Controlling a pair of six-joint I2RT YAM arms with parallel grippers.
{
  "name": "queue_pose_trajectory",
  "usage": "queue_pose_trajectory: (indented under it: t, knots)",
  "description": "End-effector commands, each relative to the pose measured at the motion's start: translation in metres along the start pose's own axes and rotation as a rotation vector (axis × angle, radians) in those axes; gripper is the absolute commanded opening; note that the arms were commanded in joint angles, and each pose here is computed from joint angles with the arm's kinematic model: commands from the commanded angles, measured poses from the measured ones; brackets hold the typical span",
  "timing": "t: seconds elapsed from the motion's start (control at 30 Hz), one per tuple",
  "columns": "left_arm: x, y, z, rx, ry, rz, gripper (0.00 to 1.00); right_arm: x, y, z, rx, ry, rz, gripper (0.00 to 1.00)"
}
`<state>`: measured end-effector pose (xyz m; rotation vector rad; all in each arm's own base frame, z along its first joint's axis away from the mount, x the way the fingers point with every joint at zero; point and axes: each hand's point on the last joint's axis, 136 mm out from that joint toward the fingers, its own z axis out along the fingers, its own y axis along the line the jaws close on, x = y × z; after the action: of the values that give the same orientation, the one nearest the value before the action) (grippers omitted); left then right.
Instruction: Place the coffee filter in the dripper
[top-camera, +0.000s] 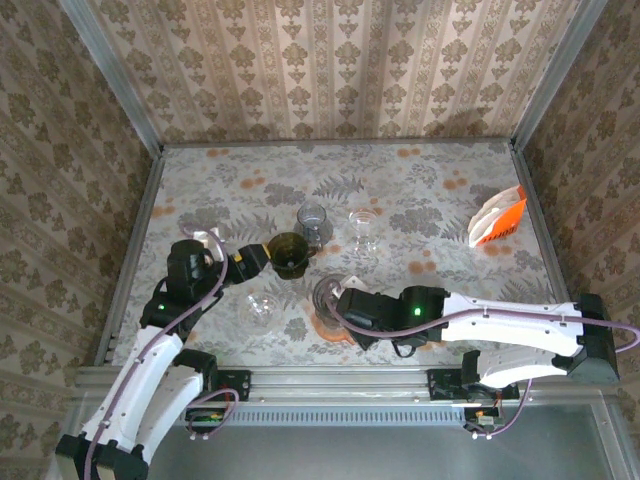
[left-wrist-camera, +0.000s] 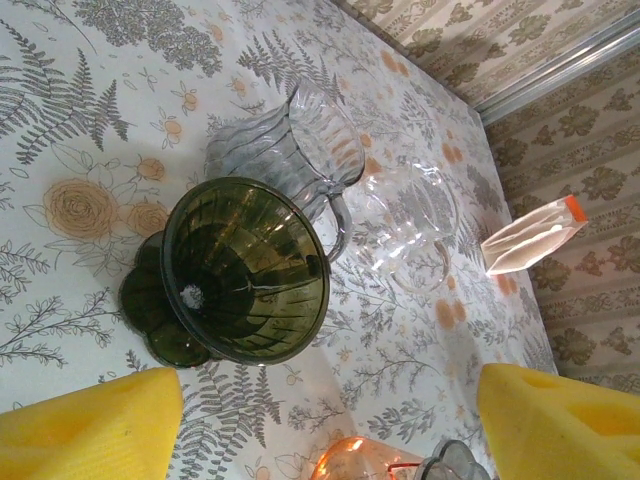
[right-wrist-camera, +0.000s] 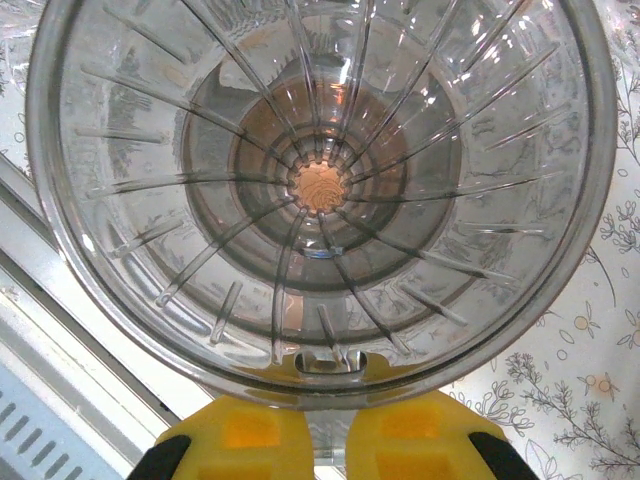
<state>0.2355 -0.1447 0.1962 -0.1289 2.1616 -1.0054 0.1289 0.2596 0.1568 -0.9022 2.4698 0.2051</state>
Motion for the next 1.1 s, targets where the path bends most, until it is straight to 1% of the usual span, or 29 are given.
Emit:
queue_pose_trajectory:
  t: [0.0,0.13,0.23,0.37,0.47,0.5,0.57,0.63,0.77,0.83,0.93,1.0,1.07]
  knots:
    - [-0.002,-0.005,-0.003,0.02,0.0,0.016,0.8,-0.01,0.0,-0.005,0.025,-0.026,-0.019,0.05]
    - [0.0,-0.003,-0.003,0.017,0.005,0.015,0.8,-0.009,0.002,-0.003,0.024,-0.019,-0.022,0.06]
    - [0.0,-0.002,-0.003,0.016,0.005,0.012,0.8,-0.009,0.003,-0.002,0.022,-0.017,-0.023,0.11]
    - [0.0,-0.002,-0.003,0.018,0.005,0.011,0.8,-0.009,0.004,-0.003,0.02,-0.02,-0.021,0.25]
    - [0.0,-0.002,-0.003,0.019,0.004,0.008,0.8,-0.01,0.004,-0.005,0.016,-0.029,-0.016,0.41]
    - [0.0,-0.003,-0.003,0.02,0.004,0.008,0.8,-0.011,0.004,-0.006,0.015,-0.034,-0.014,0.49]
    - [0.0,-0.003,-0.003,0.02,0.003,0.007,0.8,-0.012,0.004,-0.007,0.011,-0.043,-0.01,0.6]
    - [-0.001,-0.003,-0.004,0.022,-0.001,0.008,0.8,-0.014,0.003,-0.01,0.01,-0.055,-0.005,0.66]
    - [-0.004,-0.004,-0.006,0.02,-0.012,0.013,0.83,-0.019,-0.006,-0.02,0.031,-0.103,0.016,0.72]
    - [-0.006,-0.005,-0.007,0.019,-0.019,0.018,0.86,-0.024,-0.014,-0.029,0.047,-0.146,0.038,0.77]
    - [-0.01,-0.01,-0.009,0.033,-0.034,0.034,0.91,-0.034,-0.027,-0.046,0.077,-0.222,0.076,0.79]
    - [-0.014,-0.016,-0.011,0.054,-0.049,0.048,1.0,-0.044,-0.039,-0.06,0.107,-0.283,0.113,0.79]
    - [-0.019,-0.025,-0.012,0.09,-0.067,0.067,1.0,-0.053,-0.056,-0.072,0.137,-0.337,0.179,0.79]
